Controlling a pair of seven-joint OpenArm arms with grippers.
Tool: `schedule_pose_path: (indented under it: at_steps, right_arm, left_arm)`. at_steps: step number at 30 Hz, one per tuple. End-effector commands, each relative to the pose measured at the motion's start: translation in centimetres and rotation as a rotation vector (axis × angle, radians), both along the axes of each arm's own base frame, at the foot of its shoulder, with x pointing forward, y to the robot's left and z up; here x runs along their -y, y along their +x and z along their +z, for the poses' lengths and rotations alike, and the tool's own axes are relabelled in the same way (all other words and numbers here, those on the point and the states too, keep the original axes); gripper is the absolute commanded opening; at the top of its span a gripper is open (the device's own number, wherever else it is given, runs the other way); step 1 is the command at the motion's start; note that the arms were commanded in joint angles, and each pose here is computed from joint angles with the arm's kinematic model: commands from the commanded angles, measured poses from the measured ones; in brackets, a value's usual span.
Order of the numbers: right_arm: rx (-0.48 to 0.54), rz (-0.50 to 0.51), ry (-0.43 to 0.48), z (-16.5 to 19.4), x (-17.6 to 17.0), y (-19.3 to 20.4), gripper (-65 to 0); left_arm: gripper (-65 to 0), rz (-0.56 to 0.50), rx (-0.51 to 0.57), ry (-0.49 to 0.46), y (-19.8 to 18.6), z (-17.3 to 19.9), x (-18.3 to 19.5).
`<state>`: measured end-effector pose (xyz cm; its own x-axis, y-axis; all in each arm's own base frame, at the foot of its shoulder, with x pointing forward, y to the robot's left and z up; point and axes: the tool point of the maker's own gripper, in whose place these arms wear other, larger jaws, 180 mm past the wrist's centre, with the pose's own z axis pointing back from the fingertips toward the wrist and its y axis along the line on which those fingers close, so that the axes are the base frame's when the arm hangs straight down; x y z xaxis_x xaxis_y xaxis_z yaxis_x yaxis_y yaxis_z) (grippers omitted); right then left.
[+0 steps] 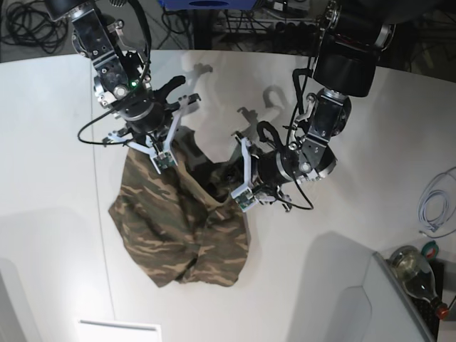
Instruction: Layout the t-shirt on the table in an organized manner, then fold the t-shirt properly
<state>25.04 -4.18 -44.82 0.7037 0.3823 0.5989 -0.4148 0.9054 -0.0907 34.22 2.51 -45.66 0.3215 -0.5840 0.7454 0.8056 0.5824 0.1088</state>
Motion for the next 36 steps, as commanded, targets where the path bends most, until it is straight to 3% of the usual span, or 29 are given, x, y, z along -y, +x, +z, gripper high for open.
schedule_pose_path:
  at_steps: [1, 2, 3, 14, 20, 25, 28, 32, 36]
  right_arm:
    - [0.043, 0.002, 0.012, 1.0, -0.2, 1.0, -65.0]
    - [0.043, 0.002, 0.012, 1.0, -0.2, 1.0, -65.0]
    - [0.042, 0.002, 0.011, 0.9, -0.2, 1.0, -65.0]
    - [0.009, 0.008, 0.002, -0.1, -0.2, 0.1, -65.0]
    - [-0.034, 0.010, -0.003, -1.2, 0.0, -1.9, -65.0]
    - [-0.055, 0.012, -0.016, -1.8, 0.6, -2.8, -65.0]
    - [0.001, 0.005, -0.032, -0.7, 1.3, 0.2, -65.0]
    - [0.110, -0.005, -0.117, 1.5, 4.4, 7.4, -65.0]
    - [0.296, -0.035, -0.197, 7.3, 8.2, 16.4, -65.0]
  left_arm:
    - [-57.8, -0.017, 0.031, -0.028, 0.9, 1.3, 0.4]
    - [-64.3, -0.025, 0.023, -0.029, 0.7, 1.2, 0.4]
    - [-65.0, -0.029, 0.019, -0.028, 0.6, 1.2, 0.3]
    - [-65.0, -0.043, 0.080, 0.045, -1.9, 2.1, -3.1]
    - [-65.0, -0.066, 0.052, 0.273, -5.3, 2.0, -8.2]
    - [-65.0, -0.081, 0.064, 0.359, -5.9, 2.7, -10.4]
    - [-65.0, -0.086, 0.086, 0.437, -3.6, 2.2, -10.9]
    - [-65.0, -0.101, 0.153, 0.498, 2.6, 3.1, -7.5]
    - [-65.0, -0.067, 0.249, 0.513, 11.0, 7.8, -4.4]
